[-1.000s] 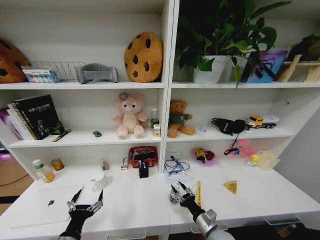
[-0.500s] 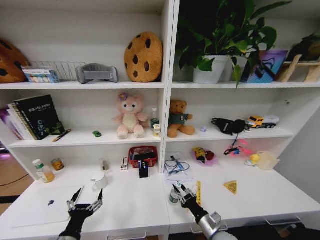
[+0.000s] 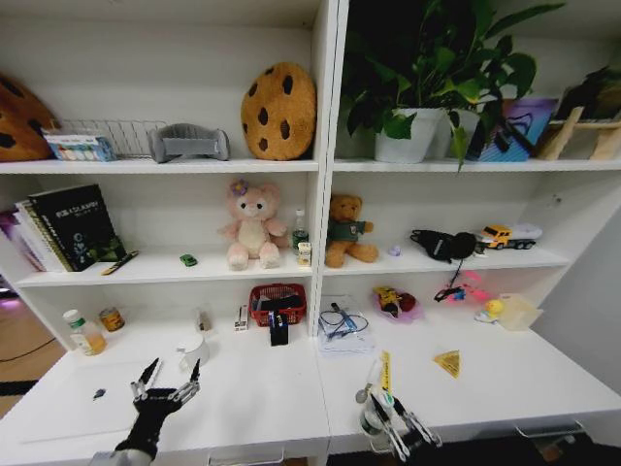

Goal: Organize the objects on the table.

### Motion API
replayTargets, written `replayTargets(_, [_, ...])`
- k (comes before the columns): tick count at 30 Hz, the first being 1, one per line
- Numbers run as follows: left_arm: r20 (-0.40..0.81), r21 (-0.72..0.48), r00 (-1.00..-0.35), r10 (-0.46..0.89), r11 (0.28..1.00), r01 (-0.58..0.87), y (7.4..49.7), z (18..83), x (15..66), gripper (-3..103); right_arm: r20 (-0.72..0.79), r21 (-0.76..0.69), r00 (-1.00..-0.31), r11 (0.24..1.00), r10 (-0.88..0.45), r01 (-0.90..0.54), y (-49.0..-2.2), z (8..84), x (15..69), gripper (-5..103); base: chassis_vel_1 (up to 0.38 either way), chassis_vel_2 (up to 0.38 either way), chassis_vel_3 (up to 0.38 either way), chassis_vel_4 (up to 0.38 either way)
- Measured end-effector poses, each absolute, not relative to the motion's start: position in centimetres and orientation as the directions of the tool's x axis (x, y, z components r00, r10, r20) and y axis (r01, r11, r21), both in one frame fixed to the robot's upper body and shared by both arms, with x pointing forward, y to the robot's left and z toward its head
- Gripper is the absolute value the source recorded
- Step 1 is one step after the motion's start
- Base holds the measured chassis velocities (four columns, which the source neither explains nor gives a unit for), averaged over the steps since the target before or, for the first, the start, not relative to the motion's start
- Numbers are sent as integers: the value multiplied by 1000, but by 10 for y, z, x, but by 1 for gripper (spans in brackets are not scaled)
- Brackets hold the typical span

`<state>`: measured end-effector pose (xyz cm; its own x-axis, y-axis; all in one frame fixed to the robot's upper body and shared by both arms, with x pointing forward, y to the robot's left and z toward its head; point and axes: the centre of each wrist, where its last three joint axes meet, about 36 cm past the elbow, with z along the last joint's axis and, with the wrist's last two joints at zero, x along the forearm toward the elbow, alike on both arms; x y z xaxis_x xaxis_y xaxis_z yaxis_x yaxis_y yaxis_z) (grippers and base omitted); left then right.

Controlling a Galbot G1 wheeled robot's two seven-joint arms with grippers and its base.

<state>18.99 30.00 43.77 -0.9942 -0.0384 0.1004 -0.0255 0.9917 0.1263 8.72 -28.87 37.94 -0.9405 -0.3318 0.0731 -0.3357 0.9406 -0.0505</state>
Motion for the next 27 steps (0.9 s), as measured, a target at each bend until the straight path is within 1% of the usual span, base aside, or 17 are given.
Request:
replayTargets(1, [100,126,-994,-38,992,-26,300,438,190,99,73,-51,-941,941,-332,-336,-289,379,87,30,0,0,0,0])
replayTargets(3, [95,126,-995,-36,992,-23,299,438,190,99,118,-80,-939,940,-323,-333,-301,361,45,30,0,0,0,0])
replayTargets(4, [95,126,-995,-36,992,-23,299,438,190,99,118,-80,-939,940,-323,-333,-301,361,45,30,0,0,0,0])
replayTargets(8, [90,121,-995,-33,992,-22,297,437,190,99,220,-89,-928,940,-302,-328,-306,328,-4,30,0,0,0,0])
replayTargets(11, [89,118,-995,-36,993,-26,297,436,190,99,248,-88,-922,941,-297,-327,-307,317,-17,30,0,0,0,0])
replayTargets(13, [92,113,-995,-40,993,-29,295,432,187,99,294,-94,-918,947,-267,-306,-309,291,-32,30,0,0,0,0])
replayTargets(16, [93,115,-995,-37,993,-27,294,431,186,99,311,-95,-915,950,-257,-299,-312,279,-34,30,0,0,0,0])
replayTargets(18, [94,117,-995,-34,993,-23,294,431,186,99,364,-96,-902,954,-233,-285,-323,248,-39,30,0,0,0,0])
replayTargets(19, [94,117,-995,-34,993,-23,294,431,186,99,364,-96,-902,954,-233,-285,-323,248,-39,30,0,0,0,0])
replayTargets(21, [95,122,-995,-33,992,-22,295,431,186,99,399,-101,-890,955,-219,-280,-333,223,-37,30,0,0,0,0])
replayTargets(22, [99,124,-995,-34,992,-22,296,431,185,99,415,-110,-884,952,-216,-284,-338,206,-31,30,0,0,0,0])
replayTargets(23, [99,124,-995,-34,992,-22,296,431,185,99,415,-110,-884,952,-216,-284,-338,206,-31,30,0,0,0,0])
replayTargets(25, [108,129,-993,-36,991,-22,296,431,182,99,427,-136,-876,942,-224,-307,-345,178,-10,30,0,0,0,0])
replayTargets(27, [112,132,-993,-36,991,-21,296,430,181,99,436,-137,-873,943,-219,-305,-347,168,-3,30,0,0,0,0])
